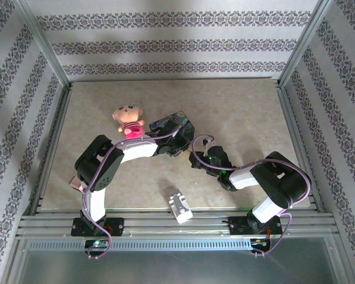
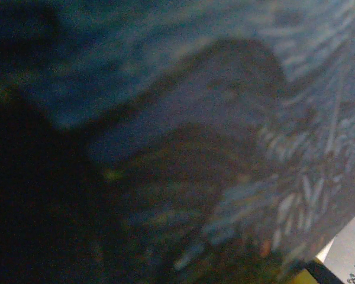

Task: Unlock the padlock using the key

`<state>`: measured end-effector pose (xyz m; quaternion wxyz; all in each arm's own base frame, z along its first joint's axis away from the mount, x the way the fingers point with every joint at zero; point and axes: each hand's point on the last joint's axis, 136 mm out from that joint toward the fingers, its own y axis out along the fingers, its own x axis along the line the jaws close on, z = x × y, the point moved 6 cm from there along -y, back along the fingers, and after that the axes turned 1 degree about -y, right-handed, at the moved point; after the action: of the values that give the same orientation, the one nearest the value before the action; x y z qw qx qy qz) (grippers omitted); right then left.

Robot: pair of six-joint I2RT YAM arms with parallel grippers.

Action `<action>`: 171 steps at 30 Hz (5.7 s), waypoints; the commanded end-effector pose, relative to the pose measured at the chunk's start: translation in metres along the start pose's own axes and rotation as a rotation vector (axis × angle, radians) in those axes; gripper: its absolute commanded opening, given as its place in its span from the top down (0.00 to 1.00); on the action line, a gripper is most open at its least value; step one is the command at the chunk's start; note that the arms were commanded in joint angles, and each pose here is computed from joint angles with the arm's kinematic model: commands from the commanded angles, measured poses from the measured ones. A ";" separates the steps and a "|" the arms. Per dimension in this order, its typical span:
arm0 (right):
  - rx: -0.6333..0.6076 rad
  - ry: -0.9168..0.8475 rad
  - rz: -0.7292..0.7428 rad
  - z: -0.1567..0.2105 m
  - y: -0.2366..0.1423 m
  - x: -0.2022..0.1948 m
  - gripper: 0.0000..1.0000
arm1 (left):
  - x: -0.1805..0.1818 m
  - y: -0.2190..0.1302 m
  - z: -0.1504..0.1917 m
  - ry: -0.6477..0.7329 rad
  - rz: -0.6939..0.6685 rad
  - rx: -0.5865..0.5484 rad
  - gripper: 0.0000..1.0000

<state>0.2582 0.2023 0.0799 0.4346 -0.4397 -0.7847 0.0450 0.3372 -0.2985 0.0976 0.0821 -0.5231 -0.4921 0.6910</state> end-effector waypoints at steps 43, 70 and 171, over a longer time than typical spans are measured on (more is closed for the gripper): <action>-0.069 -0.031 -0.153 -0.021 0.004 0.015 1.00 | -0.003 0.007 0.024 -0.030 0.048 0.150 1.00; -0.033 0.029 -0.198 -0.034 0.014 0.009 1.00 | -0.003 0.007 0.027 -0.020 0.048 0.178 1.00; 0.095 0.043 -0.108 -0.031 -0.018 -0.007 0.73 | 0.003 0.013 0.026 -0.061 0.064 0.171 1.00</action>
<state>0.2628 0.1704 0.0961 0.4822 -0.3781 -0.7880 0.0600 0.3406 -0.3100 0.1014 0.0546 -0.5503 -0.4578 0.6961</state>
